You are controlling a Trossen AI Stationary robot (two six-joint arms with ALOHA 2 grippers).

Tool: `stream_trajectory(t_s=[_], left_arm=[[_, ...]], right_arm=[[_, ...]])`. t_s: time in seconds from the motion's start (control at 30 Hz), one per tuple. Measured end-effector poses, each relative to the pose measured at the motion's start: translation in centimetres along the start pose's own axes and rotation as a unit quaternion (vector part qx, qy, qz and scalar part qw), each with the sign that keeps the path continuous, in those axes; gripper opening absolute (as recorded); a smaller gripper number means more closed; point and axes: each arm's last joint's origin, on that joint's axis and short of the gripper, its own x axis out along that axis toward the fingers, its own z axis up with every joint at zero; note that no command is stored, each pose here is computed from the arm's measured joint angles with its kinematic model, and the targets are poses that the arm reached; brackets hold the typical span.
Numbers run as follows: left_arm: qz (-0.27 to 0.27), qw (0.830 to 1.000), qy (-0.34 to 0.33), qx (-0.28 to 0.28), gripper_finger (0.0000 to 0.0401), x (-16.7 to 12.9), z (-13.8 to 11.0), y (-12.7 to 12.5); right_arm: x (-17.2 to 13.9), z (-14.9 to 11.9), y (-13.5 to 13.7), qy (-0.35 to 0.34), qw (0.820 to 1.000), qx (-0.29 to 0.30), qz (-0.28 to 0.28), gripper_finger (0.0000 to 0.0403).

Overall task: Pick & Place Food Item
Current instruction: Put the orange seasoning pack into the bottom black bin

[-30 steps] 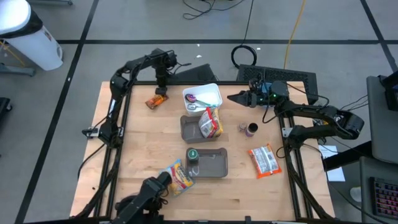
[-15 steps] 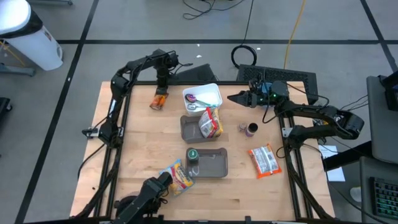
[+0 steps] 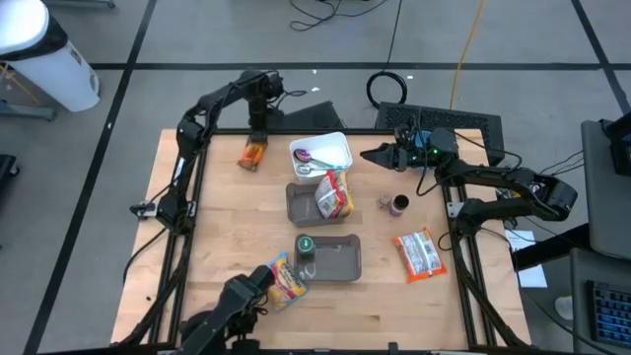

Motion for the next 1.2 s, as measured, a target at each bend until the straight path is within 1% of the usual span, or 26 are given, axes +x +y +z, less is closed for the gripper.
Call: stream_trajectory(t_s=[0.13,0.23,0.3,0.37,0.43,0.5,0.67,0.83,0.93,1.07,1.2], left_arm=[[-0.006,0.999,0.003,-0.04,0.0002,-1.3,-0.1,-0.6],[-0.002,0.995,0.001,-0.099,0.0002,-1.5,0.1,-0.9],[-0.01,0.992,-0.009,-0.126,0.0002,-1.7,0.4,-1.4],[-0.02,0.989,-0.018,-0.148,0.0001,-1.8,0.9,-1.9],[-0.024,0.987,-0.019,-0.159,0.0001,-1.7,1.5,-2.5],[-0.02,0.987,-0.024,-0.158,0.0001,-2.2,1.8,-3.3],[0.001,0.99,-0.049,-0.134,0.0001,-4.5,2.0,-5.8],[0.027,0.988,-0.09,-0.125,0.0001,-7.8,1.1,-8.4],[0.043,0.987,-0.111,-0.109,0.0,-9.6,0.5,-10.2],[0.063,0.985,-0.136,-0.079,0.0,-11.5,-0.2,-12.5],[0.078,0.982,-0.159,-0.064,0.0,-13.0,-1.0,-14.5]], right_arm=[[0.0,0.0,0.0,0.0,1.0,0.0,0.0,0.021],[0.0,0.0,0.0,0.0,1.0,0.0,0.0,0.021],[0.0,0.0,0.0,0.0,1.0,0.001,0.0,0.021],[0.0,0.0,0.0,0.002,1.0,0.002,0.001,0.021],[0.0,0.0,0.0,0.011,1.0,0.003,0.007,0.021],[0.0,-0.1,0.1,0.024,1.0,0.004,0.015,0.021],[0.0,-0.2,0.1,0.037,0.999,0.012,0.023,0.021],[0.0,-0.2,0.1,0.032,0.999,0.015,0.02,0.021],[0.0,-0.1,0.1,0.03,0.999,0.015,0.018,0.021],[0.2,-0.2,0.1,0.005,1.0,0.011,0.004,0.021],[0.8,-0.7,0.5,-0.028,0.999,-0.008,-0.014,0.021]])
